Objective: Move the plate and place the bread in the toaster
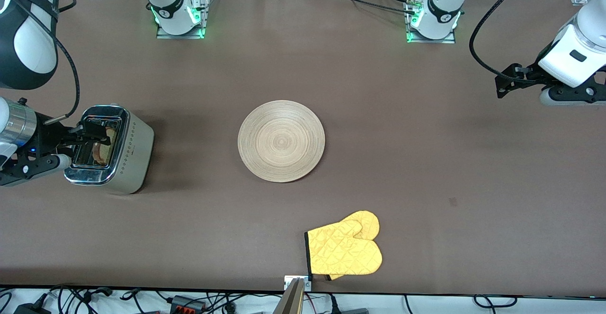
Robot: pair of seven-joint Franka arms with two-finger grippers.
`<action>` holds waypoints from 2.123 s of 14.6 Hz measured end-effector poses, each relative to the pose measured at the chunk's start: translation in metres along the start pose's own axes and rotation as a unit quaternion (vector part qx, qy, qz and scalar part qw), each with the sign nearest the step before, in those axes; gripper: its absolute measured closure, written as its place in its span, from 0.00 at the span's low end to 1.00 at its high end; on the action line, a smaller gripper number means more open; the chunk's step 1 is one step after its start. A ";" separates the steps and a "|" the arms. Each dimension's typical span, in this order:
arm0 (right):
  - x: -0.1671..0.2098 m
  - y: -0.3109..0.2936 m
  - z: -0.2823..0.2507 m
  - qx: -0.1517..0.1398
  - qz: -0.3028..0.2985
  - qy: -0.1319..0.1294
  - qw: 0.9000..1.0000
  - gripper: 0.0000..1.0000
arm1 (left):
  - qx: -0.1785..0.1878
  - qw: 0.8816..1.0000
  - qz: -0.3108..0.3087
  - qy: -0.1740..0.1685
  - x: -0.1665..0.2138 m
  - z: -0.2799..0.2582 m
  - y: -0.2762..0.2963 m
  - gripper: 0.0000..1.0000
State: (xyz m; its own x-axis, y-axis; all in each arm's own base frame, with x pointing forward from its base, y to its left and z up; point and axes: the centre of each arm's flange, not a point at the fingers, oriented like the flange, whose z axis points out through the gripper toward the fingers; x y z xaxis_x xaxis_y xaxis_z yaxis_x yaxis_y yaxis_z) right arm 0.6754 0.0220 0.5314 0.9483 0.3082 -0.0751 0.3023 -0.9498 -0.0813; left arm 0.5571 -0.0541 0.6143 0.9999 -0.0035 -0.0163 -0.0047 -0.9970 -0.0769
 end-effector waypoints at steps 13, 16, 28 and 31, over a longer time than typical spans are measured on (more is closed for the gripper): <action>-0.017 0.005 -0.029 0.006 0.172 0.000 0.985 0.00 | 0.000 1.000 0.000 0.000 0.000 0.000 0.000 0.00; -0.026 -0.001 -0.027 0.014 0.222 -0.011 0.975 0.00 | 0.000 1.000 -0.001 0.000 0.000 0.000 -0.001 0.00; -0.079 -0.018 -0.014 -0.042 0.113 0.029 0.992 0.00 | 0.000 1.000 0.000 0.001 0.000 0.000 0.000 0.00; -0.076 -0.017 -0.016 -0.044 0.113 0.035 0.992 0.00 | 0.000 1.000 0.000 0.001 0.000 0.000 0.000 0.00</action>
State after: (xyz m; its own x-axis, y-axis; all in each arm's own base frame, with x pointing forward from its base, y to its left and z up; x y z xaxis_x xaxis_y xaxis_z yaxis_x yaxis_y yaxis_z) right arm 0.5999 0.0140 0.5541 0.9963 0.0850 -0.0130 0.0852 -0.9962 0.0173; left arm 0.5572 -0.0544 0.6145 0.9999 -0.0043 -0.0149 -0.0054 -0.9970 -0.0768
